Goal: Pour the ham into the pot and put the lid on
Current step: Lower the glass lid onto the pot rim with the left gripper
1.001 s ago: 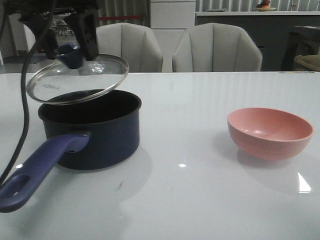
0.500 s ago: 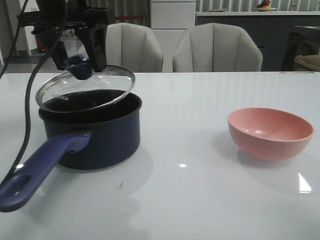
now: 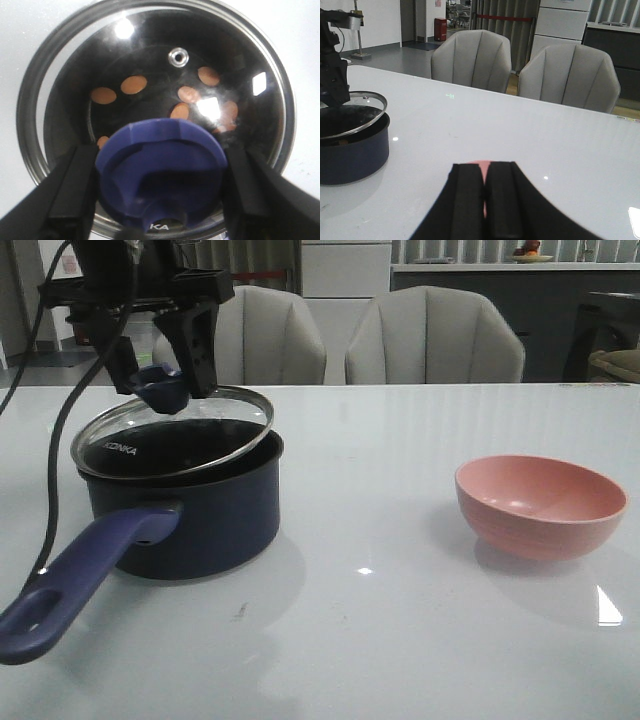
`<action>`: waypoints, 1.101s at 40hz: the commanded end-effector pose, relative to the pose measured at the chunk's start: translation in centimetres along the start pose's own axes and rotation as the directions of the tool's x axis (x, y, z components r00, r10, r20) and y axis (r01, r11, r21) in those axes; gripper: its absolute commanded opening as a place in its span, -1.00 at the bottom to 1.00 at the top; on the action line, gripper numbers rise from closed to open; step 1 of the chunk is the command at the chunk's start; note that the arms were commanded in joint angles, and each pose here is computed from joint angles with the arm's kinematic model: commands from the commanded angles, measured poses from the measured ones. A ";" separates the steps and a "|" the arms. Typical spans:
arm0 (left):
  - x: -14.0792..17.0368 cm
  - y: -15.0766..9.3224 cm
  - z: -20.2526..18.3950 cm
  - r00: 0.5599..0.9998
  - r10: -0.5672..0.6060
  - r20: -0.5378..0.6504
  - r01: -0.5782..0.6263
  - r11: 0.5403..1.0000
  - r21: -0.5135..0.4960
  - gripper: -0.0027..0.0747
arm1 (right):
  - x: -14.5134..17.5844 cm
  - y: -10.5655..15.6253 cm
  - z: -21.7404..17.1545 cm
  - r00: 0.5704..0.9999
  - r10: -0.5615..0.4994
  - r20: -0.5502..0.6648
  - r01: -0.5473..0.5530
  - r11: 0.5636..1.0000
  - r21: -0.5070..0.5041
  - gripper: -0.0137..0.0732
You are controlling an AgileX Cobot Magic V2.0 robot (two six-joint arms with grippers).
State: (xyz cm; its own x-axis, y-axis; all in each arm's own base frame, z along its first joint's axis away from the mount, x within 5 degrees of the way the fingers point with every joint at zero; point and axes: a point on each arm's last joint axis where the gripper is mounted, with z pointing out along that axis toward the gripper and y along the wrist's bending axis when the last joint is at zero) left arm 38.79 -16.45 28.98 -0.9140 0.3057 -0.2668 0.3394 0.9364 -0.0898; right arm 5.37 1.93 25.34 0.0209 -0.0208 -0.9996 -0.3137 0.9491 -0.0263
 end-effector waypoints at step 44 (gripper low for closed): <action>-0.4 -0.9 -2.9 0.998 0.004 0.065 -0.007 0.999 0.039 0.31 | -1.5 -0.2 -0.1 0.996 -0.004 0.089 0.002 1.000 0.022 -0.30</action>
State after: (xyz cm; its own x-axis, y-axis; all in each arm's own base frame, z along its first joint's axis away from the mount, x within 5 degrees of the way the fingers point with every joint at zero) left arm 39.37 -17.02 28.31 -0.9169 0.3037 -0.2590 0.3408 0.9334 -0.1121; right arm 5.37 1.93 25.33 0.0194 -0.0213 -0.9996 -0.3142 0.9490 -0.0263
